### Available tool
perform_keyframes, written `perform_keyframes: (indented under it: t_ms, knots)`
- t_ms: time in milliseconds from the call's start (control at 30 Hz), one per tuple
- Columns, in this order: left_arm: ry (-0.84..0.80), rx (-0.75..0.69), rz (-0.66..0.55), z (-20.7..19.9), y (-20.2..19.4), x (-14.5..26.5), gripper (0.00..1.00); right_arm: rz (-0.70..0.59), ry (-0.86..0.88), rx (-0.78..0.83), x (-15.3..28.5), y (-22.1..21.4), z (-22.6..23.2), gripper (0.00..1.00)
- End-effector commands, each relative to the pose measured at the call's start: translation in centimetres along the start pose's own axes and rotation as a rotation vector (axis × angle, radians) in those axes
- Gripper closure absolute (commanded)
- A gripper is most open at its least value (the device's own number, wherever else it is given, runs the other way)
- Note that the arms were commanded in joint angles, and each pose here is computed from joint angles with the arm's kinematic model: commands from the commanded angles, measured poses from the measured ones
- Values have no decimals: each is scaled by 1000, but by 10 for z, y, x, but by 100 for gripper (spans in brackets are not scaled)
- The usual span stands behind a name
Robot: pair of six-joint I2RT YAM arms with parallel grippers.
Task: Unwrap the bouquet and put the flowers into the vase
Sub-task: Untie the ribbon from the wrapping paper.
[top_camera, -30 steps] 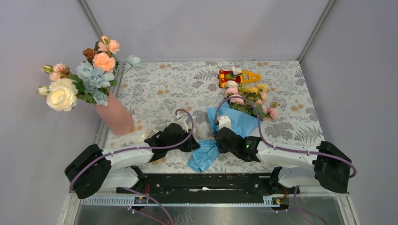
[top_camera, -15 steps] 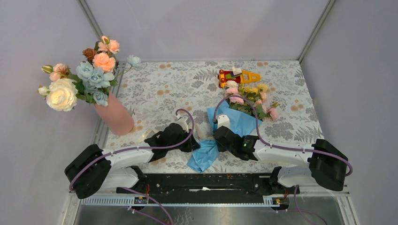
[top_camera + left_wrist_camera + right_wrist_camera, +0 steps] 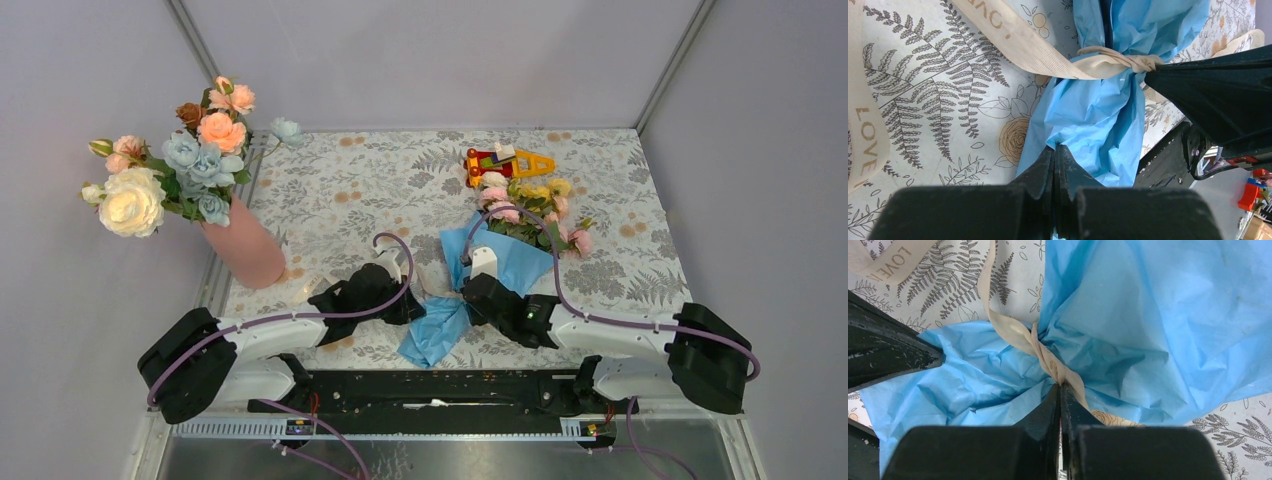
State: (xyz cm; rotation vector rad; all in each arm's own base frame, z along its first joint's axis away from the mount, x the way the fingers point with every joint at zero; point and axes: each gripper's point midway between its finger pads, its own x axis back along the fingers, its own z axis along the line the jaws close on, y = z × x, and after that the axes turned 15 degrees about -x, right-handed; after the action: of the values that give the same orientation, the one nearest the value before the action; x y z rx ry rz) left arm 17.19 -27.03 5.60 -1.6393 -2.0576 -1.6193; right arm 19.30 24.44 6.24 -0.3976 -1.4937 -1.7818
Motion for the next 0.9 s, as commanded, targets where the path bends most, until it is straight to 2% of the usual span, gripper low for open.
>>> perform_keyframes:
  t_ms: [0,433,867]
  knots:
    - [17,22,-69,-4,21,0,100,-63,12,-41,4,9,-5,100]
    - [29,62,-93,-1,21,0,100,-77,-35,-76,18,-8,-39,100]
    - [15,27,-100,-3,23,2,100,-85,-53,-174,25,-23,-59,100]
